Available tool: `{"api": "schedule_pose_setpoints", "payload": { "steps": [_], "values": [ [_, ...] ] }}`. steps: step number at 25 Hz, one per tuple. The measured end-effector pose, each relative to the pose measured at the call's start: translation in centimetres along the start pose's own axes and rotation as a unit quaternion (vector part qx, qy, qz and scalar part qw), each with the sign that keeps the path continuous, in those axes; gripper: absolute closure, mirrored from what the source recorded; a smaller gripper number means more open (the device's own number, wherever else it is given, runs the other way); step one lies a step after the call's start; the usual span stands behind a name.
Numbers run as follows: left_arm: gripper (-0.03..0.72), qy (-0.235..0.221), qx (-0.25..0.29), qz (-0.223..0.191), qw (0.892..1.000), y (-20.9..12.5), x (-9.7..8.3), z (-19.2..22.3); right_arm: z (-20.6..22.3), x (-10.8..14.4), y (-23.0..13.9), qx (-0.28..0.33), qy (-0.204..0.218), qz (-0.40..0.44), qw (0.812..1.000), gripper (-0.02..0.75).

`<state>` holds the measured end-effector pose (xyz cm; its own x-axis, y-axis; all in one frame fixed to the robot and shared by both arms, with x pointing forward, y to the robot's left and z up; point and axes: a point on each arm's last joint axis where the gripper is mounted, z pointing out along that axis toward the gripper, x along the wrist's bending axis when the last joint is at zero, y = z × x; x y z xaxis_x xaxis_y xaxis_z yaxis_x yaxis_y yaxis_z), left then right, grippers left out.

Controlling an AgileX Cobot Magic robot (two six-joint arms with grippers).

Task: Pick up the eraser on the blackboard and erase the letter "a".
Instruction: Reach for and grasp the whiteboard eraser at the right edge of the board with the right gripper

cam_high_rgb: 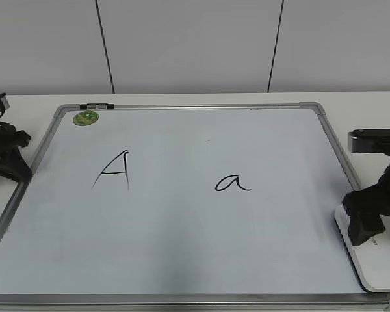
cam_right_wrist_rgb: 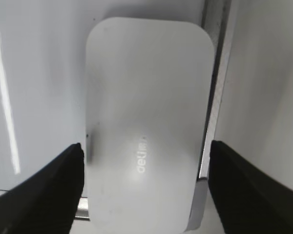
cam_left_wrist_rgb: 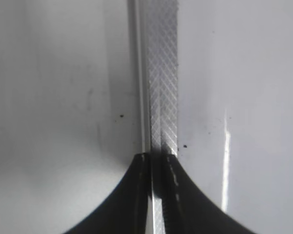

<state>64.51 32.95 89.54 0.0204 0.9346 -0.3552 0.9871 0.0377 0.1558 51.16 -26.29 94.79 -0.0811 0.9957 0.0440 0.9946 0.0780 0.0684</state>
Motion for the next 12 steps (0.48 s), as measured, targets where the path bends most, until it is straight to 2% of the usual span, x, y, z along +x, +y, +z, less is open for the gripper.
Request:
{"api": "schedule_pose_setpoints", "payload": {
  "steps": [12],
  "values": [
    [0.656,0.0,0.0,0.0,1.0,0.0,0.0,0.0,2.5,-0.1,0.5,0.027,-0.002,0.002,1.0,0.149]
  ]
}}
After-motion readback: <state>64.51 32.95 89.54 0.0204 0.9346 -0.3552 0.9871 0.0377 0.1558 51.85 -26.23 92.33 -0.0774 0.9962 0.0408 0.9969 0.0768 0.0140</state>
